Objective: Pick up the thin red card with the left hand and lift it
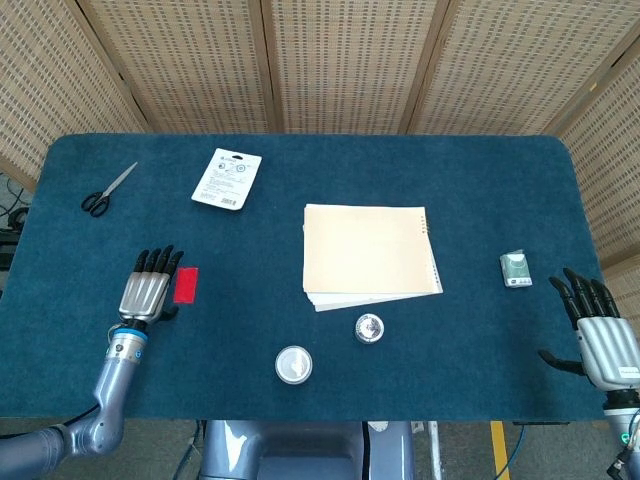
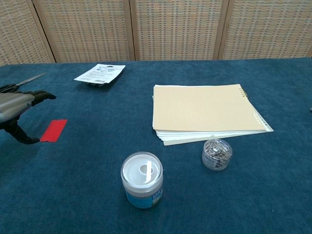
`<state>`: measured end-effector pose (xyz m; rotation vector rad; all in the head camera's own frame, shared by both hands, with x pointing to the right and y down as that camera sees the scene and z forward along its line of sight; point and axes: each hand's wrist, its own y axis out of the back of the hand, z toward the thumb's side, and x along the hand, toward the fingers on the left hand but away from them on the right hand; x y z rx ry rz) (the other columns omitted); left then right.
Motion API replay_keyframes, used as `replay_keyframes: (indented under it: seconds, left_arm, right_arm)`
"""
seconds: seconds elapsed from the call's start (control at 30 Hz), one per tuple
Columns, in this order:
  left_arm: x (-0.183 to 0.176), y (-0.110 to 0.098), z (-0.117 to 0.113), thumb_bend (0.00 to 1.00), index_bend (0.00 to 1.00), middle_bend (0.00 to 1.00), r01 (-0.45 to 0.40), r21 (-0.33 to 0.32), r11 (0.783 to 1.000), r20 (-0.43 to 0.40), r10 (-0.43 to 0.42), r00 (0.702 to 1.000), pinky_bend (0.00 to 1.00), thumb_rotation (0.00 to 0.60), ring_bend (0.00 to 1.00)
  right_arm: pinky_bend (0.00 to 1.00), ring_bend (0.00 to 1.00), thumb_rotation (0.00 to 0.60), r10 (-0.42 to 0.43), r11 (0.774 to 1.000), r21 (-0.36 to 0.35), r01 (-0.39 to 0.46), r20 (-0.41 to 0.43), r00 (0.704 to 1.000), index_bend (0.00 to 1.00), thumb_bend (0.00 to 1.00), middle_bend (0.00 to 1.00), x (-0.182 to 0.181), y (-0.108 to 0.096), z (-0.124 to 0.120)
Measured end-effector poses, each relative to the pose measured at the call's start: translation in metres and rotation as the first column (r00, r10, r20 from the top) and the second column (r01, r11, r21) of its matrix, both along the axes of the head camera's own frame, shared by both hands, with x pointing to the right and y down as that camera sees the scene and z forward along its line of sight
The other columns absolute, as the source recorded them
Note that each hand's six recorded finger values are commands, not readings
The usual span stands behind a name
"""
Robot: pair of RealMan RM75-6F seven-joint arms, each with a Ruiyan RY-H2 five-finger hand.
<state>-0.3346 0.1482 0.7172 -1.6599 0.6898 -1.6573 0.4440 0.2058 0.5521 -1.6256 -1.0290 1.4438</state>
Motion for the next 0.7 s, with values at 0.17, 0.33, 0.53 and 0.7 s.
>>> replay_keyframes:
  seconds: [0.17,0.33,0.53,0.7]
  left_arm:
    - [-0.001,0.0,0.003,0.26,0.0,0.0,-0.002,-0.005,1.0,0.01,0.002,1.0,0.0,0.6,0.0]
    - [-0.001,-0.001,0.006,0.26,0.0,0.0,-0.002,-0.011,1.0,0.014,0.002,1.0,0.0,0.6,0.0]
    - [0.0,0.0,0.009,0.26,0.0,0.0,-0.006,-0.016,1.0,0.021,0.007,1.0,0.0,0.6,0.0]
    - [0.0,-0.001,0.013,0.26,0.0,0.0,-0.009,-0.022,1.0,0.031,0.01,0.999,0.0,0.6,0.0]
  right_arm:
    - [0.0,0.0,0.6,0.0,1.0,0.001,0.0,-0.001,1.0,0.0,0.05,0.0,0.0,0.0,0.0]
    - [0.0,0.0,0.6,0.0,1.0,0.0,0.0,-0.001,1.0,0.0,0.05,0.0,0.0,0.0,0.0]
    - [0.0,0.0,0.6,0.0,1.0,0.001,0.0,-0.001,1.0,0.0,0.05,0.0,0.0,0.0,0.0]
    - [0.0,0.0,0.6,0.001,1.0,0.002,-0.001,0.0,1.0,0.0,0.05,0.0,0.0,0.0,0.0]
